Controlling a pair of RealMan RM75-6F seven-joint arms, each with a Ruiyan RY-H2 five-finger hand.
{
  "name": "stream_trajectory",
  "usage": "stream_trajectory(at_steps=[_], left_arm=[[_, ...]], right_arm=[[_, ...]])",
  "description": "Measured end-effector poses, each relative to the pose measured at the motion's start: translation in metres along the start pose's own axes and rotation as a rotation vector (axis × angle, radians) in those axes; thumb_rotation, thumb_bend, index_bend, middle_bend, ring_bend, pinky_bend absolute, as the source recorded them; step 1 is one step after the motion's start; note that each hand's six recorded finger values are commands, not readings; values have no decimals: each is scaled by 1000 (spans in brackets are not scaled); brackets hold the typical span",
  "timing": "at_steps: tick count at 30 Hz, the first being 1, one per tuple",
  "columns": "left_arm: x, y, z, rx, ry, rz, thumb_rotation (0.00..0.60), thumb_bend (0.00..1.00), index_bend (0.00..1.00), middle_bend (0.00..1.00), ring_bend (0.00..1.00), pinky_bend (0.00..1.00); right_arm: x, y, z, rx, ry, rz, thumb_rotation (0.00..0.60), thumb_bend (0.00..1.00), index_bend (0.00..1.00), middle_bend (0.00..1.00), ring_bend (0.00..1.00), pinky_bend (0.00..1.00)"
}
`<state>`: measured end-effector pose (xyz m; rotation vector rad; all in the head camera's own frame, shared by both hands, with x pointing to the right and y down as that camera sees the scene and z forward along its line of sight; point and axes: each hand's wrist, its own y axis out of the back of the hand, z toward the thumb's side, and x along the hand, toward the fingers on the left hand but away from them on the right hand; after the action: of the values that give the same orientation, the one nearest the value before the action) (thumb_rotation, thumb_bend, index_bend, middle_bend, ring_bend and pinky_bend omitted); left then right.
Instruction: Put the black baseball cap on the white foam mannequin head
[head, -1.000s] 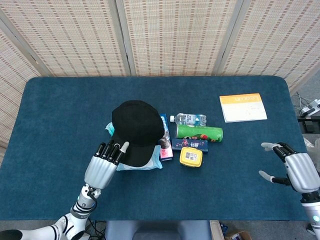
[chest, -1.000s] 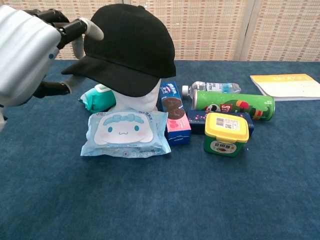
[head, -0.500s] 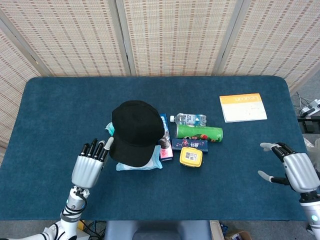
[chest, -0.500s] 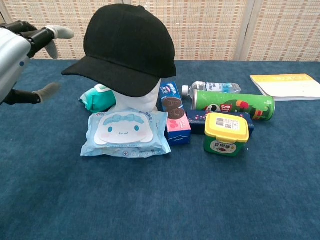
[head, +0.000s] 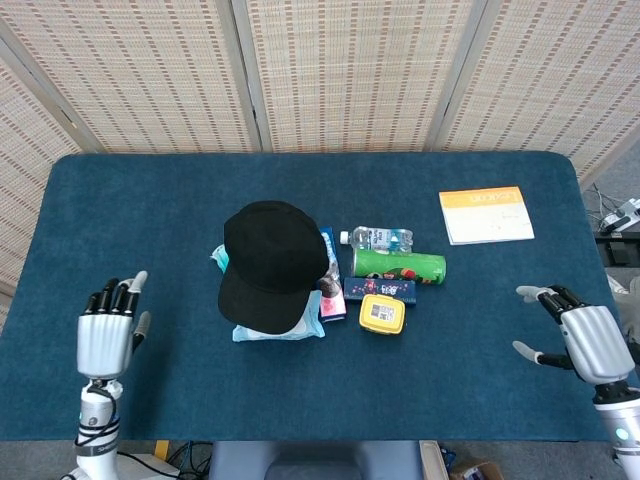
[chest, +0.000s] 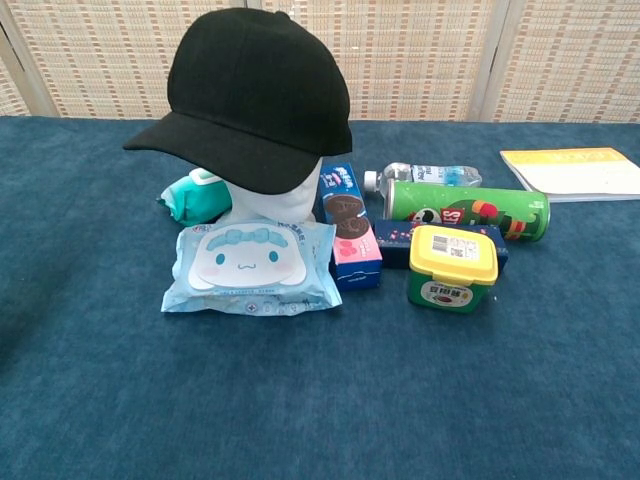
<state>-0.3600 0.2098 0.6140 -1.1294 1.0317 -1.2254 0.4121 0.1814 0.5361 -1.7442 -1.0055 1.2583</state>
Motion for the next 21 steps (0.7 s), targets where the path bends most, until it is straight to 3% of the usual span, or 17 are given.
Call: stream_trajectory(at_steps=[4,13,21], left_arm=[[-12,0,-34,16,51,-42,600,222,319,353,269,424],[-28,9,-71,-8,11,-202,600,222,338,360,275,424],[-41,20,-87,-110,22,-207,600,222,360,381,293,424]], right_arm=[[-1,-4,1,15,-4,8,600,0,290,389,293,617],[-5,-17,5,53,-13,38,600,0,290,389,293,617],[-5,-24,7,74,-21,43,600,0,290,389,293,617]])
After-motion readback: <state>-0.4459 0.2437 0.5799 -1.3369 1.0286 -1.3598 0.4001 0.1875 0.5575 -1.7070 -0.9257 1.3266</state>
